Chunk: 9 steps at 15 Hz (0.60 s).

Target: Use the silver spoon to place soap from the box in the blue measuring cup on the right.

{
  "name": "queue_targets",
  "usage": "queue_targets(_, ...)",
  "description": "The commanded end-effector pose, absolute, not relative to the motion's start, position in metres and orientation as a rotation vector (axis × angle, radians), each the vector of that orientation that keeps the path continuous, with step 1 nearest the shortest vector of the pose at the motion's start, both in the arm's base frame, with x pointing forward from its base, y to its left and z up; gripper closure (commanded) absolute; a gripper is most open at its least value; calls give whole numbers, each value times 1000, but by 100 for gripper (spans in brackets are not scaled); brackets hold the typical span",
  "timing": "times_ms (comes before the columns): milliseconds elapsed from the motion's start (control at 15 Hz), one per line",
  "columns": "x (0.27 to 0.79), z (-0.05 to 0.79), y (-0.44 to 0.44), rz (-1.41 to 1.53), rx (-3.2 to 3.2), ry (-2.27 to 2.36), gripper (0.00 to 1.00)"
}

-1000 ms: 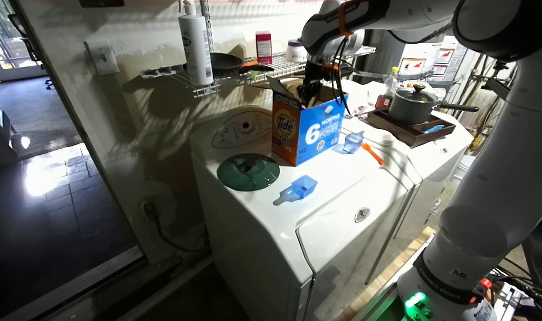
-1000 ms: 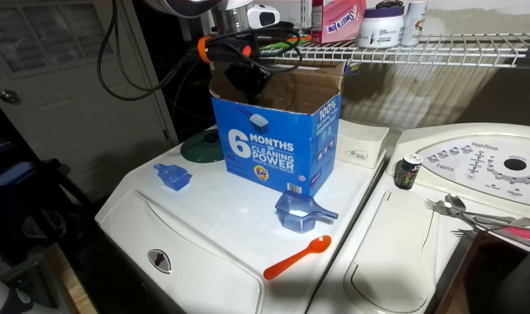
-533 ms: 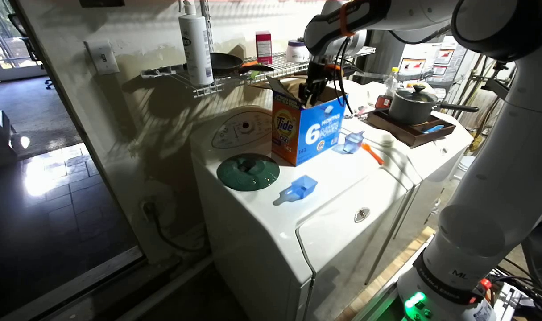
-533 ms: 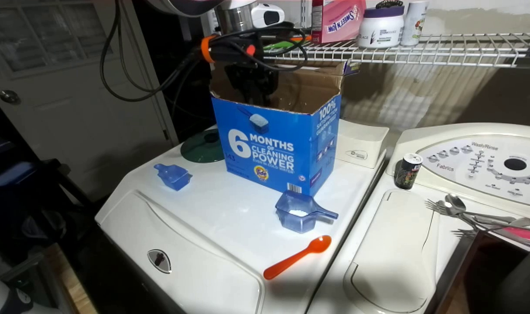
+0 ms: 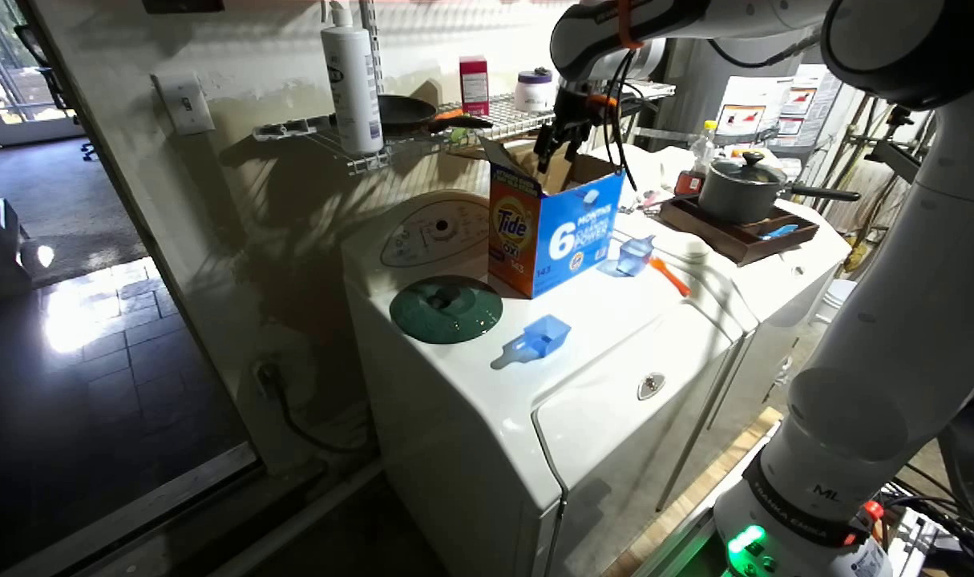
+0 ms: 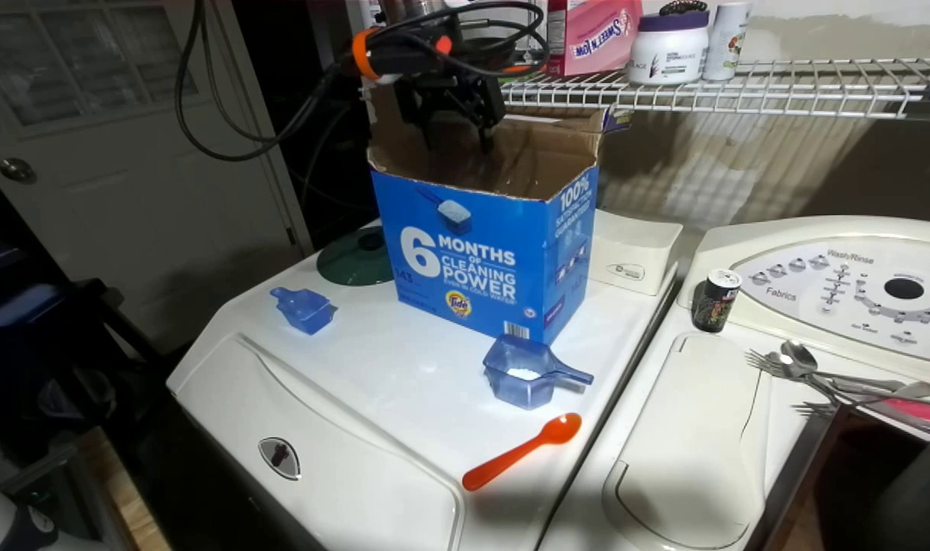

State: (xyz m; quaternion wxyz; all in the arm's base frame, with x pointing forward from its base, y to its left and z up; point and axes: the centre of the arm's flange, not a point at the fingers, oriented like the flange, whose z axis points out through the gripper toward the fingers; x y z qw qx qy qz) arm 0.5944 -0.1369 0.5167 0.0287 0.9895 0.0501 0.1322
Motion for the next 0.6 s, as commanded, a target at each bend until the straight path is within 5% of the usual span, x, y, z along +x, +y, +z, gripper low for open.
queue_targets(0, 585, 546, -135, 408, 3021, 152, 0)
queue_targets(533, 522, 625, -120, 391, 2970, 102, 0)
